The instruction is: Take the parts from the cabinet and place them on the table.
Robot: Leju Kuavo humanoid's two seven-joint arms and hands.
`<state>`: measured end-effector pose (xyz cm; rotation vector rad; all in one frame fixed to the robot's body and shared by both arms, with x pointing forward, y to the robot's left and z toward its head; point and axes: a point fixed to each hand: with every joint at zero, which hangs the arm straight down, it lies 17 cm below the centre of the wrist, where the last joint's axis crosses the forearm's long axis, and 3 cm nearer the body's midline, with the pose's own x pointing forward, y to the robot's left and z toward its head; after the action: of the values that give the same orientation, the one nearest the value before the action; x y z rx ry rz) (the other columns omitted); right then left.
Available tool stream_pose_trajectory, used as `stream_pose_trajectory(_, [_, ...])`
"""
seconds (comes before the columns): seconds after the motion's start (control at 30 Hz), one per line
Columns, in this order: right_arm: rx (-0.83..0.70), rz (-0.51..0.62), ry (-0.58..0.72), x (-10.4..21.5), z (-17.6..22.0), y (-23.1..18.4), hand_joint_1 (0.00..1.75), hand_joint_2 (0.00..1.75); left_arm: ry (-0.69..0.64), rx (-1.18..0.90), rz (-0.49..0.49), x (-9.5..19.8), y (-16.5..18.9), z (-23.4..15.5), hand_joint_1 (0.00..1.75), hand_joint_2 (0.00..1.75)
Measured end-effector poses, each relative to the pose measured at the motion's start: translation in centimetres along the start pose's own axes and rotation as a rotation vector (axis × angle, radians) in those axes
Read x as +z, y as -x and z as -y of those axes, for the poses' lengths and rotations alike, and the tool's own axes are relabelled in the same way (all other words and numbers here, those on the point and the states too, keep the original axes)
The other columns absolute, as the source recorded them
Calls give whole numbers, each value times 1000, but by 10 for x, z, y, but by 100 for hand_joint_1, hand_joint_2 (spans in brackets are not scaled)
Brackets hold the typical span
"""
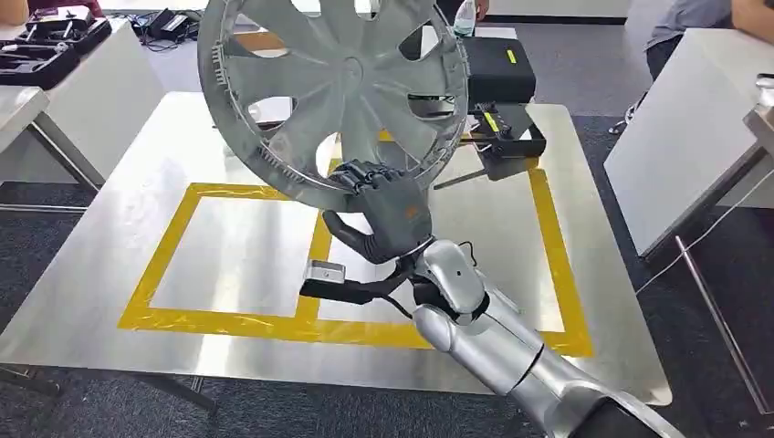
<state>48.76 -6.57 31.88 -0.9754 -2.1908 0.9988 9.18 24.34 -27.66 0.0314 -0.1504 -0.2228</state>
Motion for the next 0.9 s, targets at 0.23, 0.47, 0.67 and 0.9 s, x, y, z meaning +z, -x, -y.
stream_pose_trajectory(0.23, [29,-60,-32,2,-6,24,175,175,2,0,-2,0,1,2,0,175])
stream_pose_trajectory(0.47, [54,-115,-72,3,-13,42,175,175,-3,0,-2,0,1,1,0,175])
stream_pose_trajectory(0.67, [67,-183,-109,8,-20,69,175,175,-7,0,-4,0,2,0,0,175])
stream_pose_trajectory(0.9, [78,-211,-132,11,-26,81,175,175,-8,-1,-7,0,2,0,0,175])
